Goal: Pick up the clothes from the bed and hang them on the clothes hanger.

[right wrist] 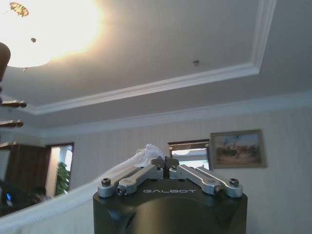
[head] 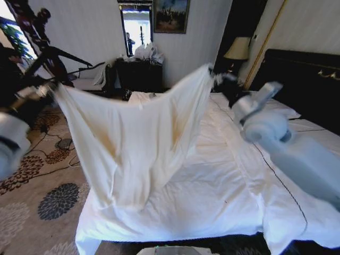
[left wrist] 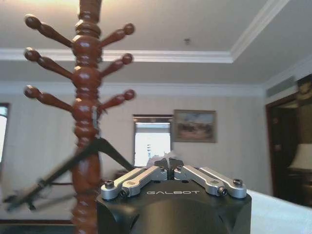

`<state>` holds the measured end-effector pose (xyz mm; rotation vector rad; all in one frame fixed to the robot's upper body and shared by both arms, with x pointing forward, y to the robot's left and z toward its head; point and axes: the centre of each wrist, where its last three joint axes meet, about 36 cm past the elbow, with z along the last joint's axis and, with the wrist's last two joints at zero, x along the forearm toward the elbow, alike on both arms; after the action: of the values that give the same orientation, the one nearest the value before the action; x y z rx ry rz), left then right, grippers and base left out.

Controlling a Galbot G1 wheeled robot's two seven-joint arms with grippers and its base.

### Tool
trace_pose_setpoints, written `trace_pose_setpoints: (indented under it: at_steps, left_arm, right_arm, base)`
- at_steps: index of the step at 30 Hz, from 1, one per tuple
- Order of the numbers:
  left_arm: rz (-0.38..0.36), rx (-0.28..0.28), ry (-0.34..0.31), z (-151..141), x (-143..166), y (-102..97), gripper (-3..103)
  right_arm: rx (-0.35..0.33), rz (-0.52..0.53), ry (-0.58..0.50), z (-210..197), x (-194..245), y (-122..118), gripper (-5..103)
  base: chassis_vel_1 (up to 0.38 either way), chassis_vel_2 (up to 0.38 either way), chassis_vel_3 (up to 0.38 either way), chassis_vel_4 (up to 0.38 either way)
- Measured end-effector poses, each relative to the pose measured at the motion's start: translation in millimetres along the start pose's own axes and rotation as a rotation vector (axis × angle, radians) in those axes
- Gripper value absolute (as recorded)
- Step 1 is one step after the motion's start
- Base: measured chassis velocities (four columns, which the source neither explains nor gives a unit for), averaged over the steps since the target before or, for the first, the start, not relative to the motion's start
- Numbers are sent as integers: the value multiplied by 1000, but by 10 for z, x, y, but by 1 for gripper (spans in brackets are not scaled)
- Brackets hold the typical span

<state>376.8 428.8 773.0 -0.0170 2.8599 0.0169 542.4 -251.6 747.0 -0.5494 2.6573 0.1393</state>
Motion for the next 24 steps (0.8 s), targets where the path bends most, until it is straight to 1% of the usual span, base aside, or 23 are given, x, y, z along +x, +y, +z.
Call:
trace_pose_setpoints:
  at_steps: [2,3,5,6,9,12,13,16,17,18,20,21,22,23,24]
  left_arm:
    - [-31,-23,-1,-83,-139,136,1]
    - [-31,-23,-1,-83,-139,136,1]
    - [-69,-42,-12,-206,-260,297,1]
    - [-76,-43,-20,-255,-276,326,1]
    - [-71,-33,-41,-359,-252,315,1]
    - [-50,-33,-79,-454,-134,162,1]
    - [-50,-33,-79,-454,-134,162,1]
    - [-47,-35,-113,-494,30,-82,1]
    - [-43,-38,-118,-508,103,-183,1]
    - [-43,-38,-118,-508,103,-183,1]
    - [-21,-43,-122,-562,288,-396,1]
    - [3,-33,-121,-631,424,-535,1]
    - [15,-27,-120,-687,498,-597,1]
    - [15,-27,-120,-687,498,-597,1]
    - [24,-24,-120,-768,572,-647,1]
  right_arm:
    - [-39,17,-9,46,-340,100,0]
    - [-39,17,-9,46,-340,100,0]
    - [-72,34,-18,44,-609,226,0]
    - [-77,36,-26,38,-660,260,0]
    - [-81,32,-42,7,-663,315,0]
    - [-56,13,-96,-88,-460,331,0]
    - [-56,13,-96,-88,-460,331,0]
    - [-19,-1,-158,-269,-161,300,0]
    - [-9,1,-170,-349,-51,290,0]
    - [-9,1,-170,-349,-51,290,0]
    - [7,17,-179,-558,213,326,0]
    - [17,18,-179,-714,403,387,0]
    - [26,20,-179,-817,522,425,0]
    - [26,20,-179,-817,522,425,0]
    - [37,19,-178,-949,658,472,0]
  base:
    - [0,0,0,0]
    - [0,0,0,0]
    - [0,0,0,0]
    - [0,0,0,0]
    - [0,0,0,0]
    - [0,0,0,0]
    - [0,0,0,0]
    - [0,0,0,0]
    - [0,0,0,0]
    - [0,0,0,0]
    - [0,0,0,0]
    - [0,0,0,0]
    - [0,0,0,0]
    - [0,0,0,0]
    - [0,0,0,0]
